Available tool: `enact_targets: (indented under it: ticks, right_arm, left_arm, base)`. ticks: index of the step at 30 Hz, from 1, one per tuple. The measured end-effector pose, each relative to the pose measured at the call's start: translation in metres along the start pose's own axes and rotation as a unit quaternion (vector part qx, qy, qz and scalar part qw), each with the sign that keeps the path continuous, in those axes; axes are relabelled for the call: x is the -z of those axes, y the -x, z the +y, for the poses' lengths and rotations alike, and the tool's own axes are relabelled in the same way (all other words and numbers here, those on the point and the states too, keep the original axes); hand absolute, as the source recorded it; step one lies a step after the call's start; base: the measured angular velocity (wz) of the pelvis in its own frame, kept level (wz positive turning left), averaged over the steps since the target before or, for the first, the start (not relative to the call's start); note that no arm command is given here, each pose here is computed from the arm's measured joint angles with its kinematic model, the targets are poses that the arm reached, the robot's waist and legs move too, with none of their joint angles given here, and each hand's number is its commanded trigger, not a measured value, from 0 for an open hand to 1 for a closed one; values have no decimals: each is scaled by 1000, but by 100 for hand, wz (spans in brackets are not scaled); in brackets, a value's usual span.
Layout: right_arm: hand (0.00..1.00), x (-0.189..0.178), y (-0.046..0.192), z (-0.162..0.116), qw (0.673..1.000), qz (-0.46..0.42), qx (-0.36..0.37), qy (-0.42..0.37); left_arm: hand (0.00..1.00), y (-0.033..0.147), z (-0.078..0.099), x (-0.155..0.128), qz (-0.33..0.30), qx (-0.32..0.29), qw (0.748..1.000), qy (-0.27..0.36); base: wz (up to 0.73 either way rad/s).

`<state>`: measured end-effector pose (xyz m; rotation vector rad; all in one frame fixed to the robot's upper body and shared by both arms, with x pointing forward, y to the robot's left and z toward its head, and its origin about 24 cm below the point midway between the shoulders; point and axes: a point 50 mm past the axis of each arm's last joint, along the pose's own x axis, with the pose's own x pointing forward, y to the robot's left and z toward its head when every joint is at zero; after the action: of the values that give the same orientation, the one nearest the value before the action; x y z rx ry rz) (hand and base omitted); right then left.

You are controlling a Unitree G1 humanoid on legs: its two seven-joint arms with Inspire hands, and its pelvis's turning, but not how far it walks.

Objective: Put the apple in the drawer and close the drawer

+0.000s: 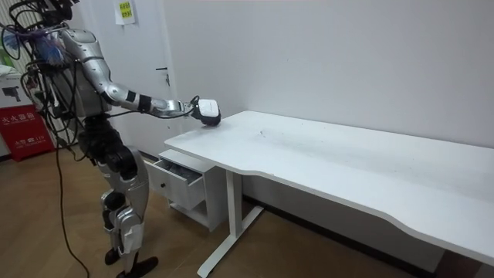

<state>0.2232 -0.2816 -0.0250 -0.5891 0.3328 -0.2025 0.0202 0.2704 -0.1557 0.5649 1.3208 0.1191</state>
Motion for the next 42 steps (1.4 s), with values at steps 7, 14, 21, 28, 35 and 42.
enact_targets:
  ticks: [7,14,21,28,35,42]
  right_arm:
    - [100,-19,19,64,987,-37,-155,23]
    - [100,-43,32,96,968,-86,-234,22]
    - [100,-52,37,109,962,-100,-254,13]
    - [95,-47,40,114,961,-81,-265,23]
    - [0,-46,43,117,958,-82,-274,30]
    - [0,-46,43,118,957,-82,-276,31]
  left_arm:
    - [0,-1,-13,-20,-30,25,998,-41]
    - [0,-1,-18,-23,-32,35,998,-37]
    - [0,-2,-22,-32,-37,38,998,-34]
    - [0,-3,-18,-47,-60,30,997,-32]
    - [0,-2,-19,-54,-76,31,996,-40]
    - [0,-1,-21,-55,-81,33,995,-49]
  base:
    - [-1]
    - [12]
    - [6]
    - [-1]
    - [0]
    - [0]
